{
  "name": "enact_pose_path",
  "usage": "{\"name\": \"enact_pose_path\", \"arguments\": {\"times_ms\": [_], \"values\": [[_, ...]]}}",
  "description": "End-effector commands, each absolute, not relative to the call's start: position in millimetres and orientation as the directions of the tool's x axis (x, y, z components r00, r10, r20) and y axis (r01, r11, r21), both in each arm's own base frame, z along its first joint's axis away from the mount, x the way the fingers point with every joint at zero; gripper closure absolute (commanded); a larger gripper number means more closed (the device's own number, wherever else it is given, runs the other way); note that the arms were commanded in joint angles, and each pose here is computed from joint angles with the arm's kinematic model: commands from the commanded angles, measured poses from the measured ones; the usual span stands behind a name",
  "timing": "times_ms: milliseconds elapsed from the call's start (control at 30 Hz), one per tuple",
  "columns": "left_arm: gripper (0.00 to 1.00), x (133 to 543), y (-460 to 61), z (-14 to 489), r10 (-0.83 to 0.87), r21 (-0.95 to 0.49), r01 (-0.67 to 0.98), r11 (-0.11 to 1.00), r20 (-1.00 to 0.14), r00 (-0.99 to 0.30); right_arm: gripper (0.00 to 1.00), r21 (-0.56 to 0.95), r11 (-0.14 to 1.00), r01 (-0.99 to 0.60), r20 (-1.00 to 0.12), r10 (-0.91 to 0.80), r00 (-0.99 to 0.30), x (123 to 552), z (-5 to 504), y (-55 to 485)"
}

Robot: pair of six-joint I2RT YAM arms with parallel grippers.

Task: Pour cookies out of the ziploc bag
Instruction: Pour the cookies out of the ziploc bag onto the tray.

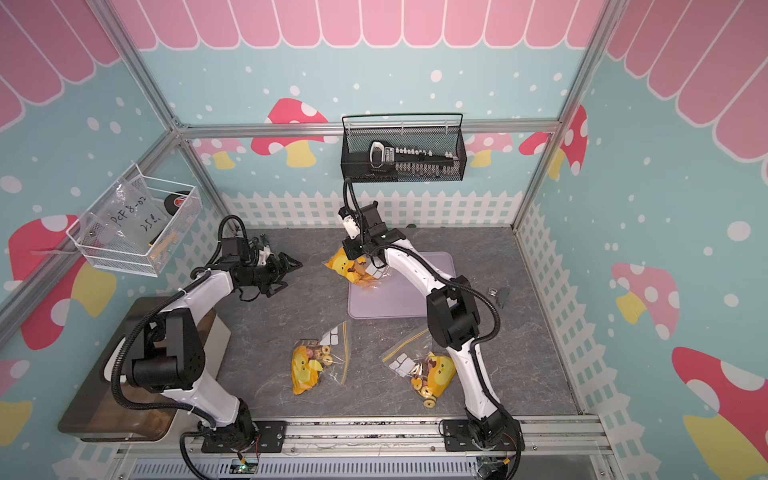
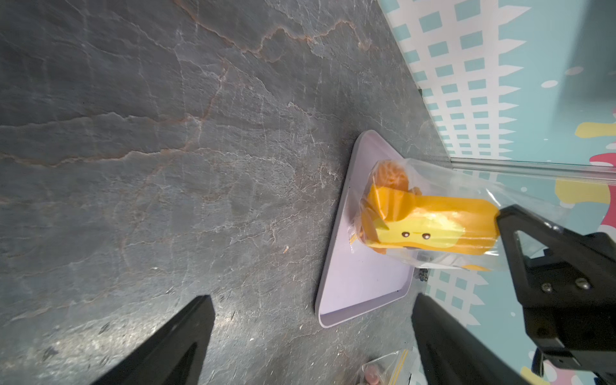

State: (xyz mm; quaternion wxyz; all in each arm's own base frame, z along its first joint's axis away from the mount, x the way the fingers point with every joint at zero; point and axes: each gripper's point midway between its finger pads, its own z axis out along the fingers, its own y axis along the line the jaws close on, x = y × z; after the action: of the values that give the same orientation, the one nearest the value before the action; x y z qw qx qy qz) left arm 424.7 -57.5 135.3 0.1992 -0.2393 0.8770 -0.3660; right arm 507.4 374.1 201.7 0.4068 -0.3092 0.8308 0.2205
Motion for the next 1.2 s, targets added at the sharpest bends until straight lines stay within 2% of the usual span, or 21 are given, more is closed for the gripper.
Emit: {"name": "enact_pose_path", "arguments": {"times_ms": [0, 133, 333, 500, 1167], "values": [[0.03, 424.9, -59.0, 125.9, -0.562, -0.734, -0.279, 0.619, -0.166, -0.81, 1.0, 0.088, 0.695, -0.714, -0.904, -0.245, -0.35, 506.5, 277.3, 377.2], [0.03, 424.9, -59.3, 124.0, -0.561, -0.734, -0.282, 0.618, -0.161, -0.812, 1.0, 0.061, 0.716, -0.695, -0.916, -0.237, -0.324, 497.6, 291.9, 361.2], [0.04, 424.6, -64.6, 121.9, -0.551, -0.732, -0.278, 0.622, -0.157, -0.819, 1.0, 0.113, 0.713, -0.691, -0.889, -0.238, -0.392, 500.0, 257.1, 354.8], [0.04, 423.7, -69.7, 119.7, -0.542, -0.726, -0.275, 0.63, -0.158, -0.826, 1.0, 0.107, 0.714, -0.692, -0.914, -0.203, -0.351, 497.7, 282.3, 353.1], [0.04, 425.7, -80.7, 118.8, -0.52, -0.716, -0.264, 0.646, -0.159, -0.839, 1.0, 0.073, 0.76, -0.645, -0.901, -0.228, -0.37, 504.5, 270.7, 324.5]]}}
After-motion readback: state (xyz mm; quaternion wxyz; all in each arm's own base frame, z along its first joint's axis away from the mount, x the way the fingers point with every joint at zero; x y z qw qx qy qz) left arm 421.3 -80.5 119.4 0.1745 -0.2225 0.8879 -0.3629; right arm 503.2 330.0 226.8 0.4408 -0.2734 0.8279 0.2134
